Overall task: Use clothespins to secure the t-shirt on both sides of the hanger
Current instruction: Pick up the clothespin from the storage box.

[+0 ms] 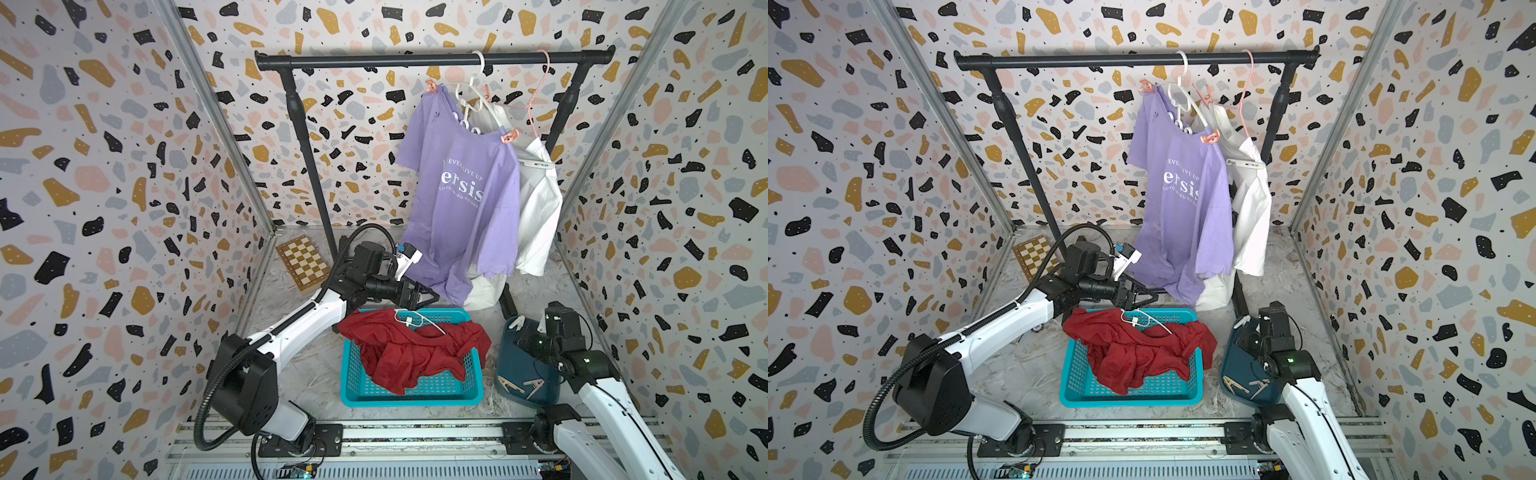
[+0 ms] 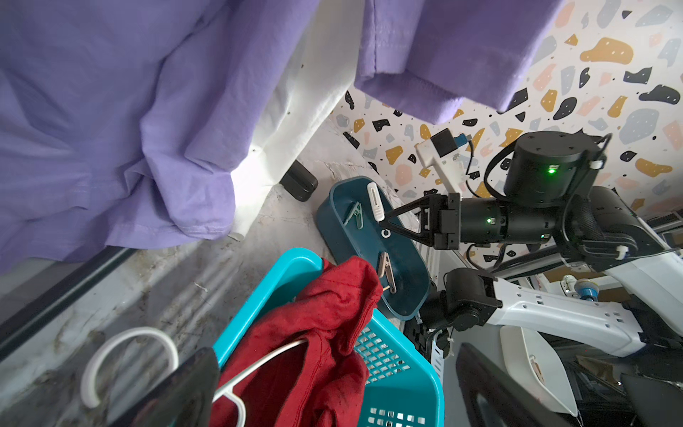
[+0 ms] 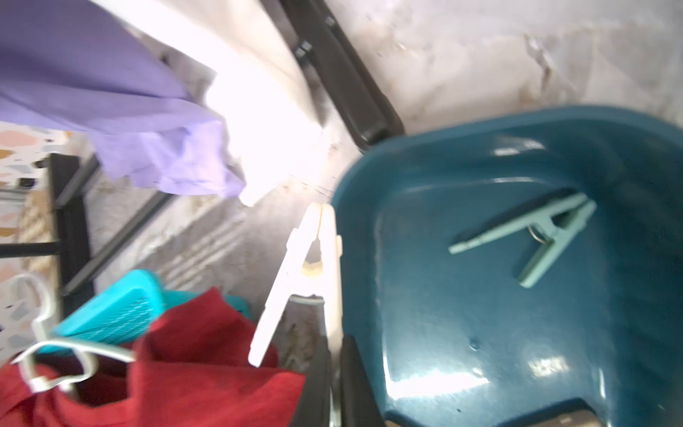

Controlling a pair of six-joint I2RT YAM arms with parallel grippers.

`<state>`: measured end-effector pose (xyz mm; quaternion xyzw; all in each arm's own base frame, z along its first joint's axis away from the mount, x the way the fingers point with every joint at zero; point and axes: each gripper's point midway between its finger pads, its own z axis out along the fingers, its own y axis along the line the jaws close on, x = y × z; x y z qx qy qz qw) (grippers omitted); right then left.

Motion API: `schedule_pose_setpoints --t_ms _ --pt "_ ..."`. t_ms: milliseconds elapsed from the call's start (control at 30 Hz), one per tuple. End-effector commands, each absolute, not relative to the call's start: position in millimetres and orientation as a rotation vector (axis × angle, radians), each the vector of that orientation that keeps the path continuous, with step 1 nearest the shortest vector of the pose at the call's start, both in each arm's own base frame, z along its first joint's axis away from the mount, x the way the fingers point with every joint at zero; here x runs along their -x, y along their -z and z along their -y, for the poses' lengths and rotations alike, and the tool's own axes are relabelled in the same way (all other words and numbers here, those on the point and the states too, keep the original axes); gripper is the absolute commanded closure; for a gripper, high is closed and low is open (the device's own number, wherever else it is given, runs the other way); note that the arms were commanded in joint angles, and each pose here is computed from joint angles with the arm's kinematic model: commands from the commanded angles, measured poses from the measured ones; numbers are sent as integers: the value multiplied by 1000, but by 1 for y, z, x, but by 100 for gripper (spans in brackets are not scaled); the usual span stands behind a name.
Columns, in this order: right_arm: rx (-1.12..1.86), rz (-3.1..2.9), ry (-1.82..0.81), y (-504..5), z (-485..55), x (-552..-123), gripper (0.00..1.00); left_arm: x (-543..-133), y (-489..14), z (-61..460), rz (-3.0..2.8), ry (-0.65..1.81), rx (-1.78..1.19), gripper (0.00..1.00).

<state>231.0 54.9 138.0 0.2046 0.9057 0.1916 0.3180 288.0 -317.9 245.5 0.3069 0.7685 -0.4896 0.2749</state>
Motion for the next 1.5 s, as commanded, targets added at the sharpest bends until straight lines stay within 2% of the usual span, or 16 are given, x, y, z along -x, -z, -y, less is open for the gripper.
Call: schedule_pose_setpoints --t_ms 0,433,967,1333,1467 --pt "-349 -2389 -587 -159 -76 -233 100 -295 -253 315 -2011 1324 -821 1" --pt "207 -2170 -1021 -216 -170 -222 100 -311 -264 296 -2021 1350 -657 2" --pt "688 -1939 -1531 -257 -241 -189 100 -292 -288 291 -1912 1440 -628 9" --pt "801 -1901 -1632 -256 -268 -197 100 -286 -284 293 -1904 1507 -633 20" --pt "830 -1891 -1648 -258 -274 -201 100 -286 -284 296 -1892 1540 -650 28"
